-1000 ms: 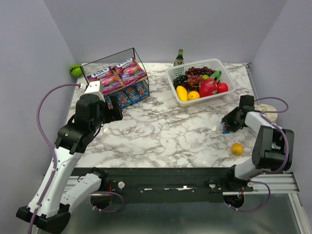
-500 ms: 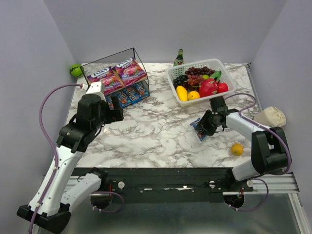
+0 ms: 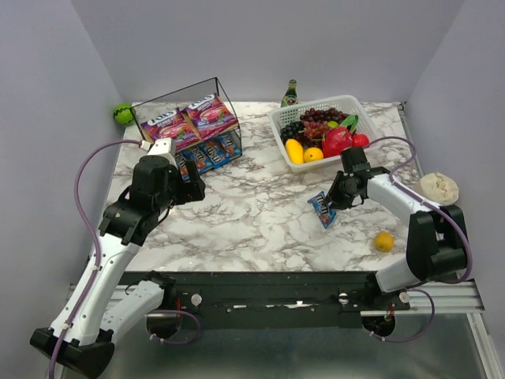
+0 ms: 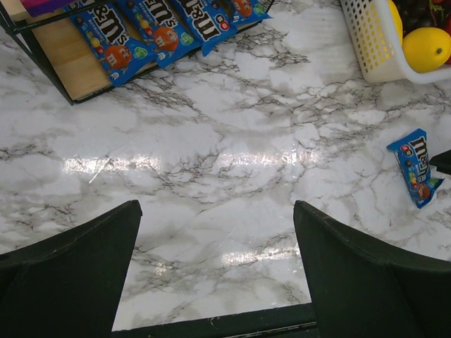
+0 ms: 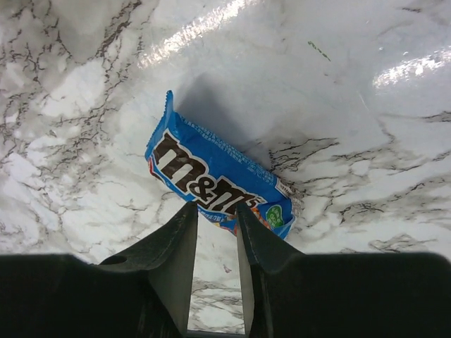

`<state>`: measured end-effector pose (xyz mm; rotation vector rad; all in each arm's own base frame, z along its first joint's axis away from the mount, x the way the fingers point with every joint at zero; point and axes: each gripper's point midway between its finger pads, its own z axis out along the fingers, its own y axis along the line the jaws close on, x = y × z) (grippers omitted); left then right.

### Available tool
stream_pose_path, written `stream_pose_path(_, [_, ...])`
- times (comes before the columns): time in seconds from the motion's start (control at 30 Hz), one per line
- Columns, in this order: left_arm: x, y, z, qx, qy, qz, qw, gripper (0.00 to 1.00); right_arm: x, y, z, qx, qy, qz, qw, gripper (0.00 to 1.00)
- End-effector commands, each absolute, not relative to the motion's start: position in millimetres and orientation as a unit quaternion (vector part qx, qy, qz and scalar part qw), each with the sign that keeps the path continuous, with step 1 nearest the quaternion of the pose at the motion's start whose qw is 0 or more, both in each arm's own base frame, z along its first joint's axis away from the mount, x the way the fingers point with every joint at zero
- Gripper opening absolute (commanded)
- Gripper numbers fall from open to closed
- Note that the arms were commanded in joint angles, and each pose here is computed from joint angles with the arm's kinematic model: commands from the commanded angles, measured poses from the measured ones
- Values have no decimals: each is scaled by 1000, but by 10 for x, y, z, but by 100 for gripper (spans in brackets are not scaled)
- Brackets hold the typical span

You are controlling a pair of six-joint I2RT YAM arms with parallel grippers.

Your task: Place and organize the candy bags onto the shelf

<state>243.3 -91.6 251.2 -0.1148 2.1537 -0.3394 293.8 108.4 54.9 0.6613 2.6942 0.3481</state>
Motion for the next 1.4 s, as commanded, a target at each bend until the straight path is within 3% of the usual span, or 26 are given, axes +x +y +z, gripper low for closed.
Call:
stream_pose_path(0.0, [2457, -988, 2502, -45, 873, -158, 459, 99, 3014, 1175, 515, 192, 959, 134, 161, 34])
stream_pose_path(0.27, [2467, -1017, 2356, -44, 880, -159, 445, 99, 3132, 1269, 344, 173, 968, 122, 132, 28])
stream_pose_path(0.47, [2472, -1037, 2264, -46, 885, -160, 435, 99, 3102, 1968, 395, 114, 972, 175, 111, 28])
stream_pose_path(0.63, [2467, -1065, 2140, -46, 890, -164, 422, 99, 2996, 2917, 526, 39, 969, 224, 97, 28])
stream_pose_path(0.8, [2462, -1073, 2064, -41, 895, -161, 413, 99, 2944, 3373, 490, 6, 974, 208, 89, 28])
stream_pose_path(0.93, [2454, -1078, 2026, -35, 897, -161, 411, 99, 3049, 3199, 642, 12, 976, 176, 127, 28])
stream_pose_path(1.17, [2449, -1103, 1962, -37, 899, -166, 403, 99, 3030, 2317, 661, 73, 980, 83, 164, 28])
stream_pose_path(1.27, [2452, -1105, 1965, -38, 899, -167, 404, 99, 2925, 1829, 670, 106, 978, 24, 179, 41])
stream_pose_path(1.37, [2452, -1102, 1954, -38, 899, -165, 403, 99, 2865, 1497, 665, 122, 973, -17, 196, 60])
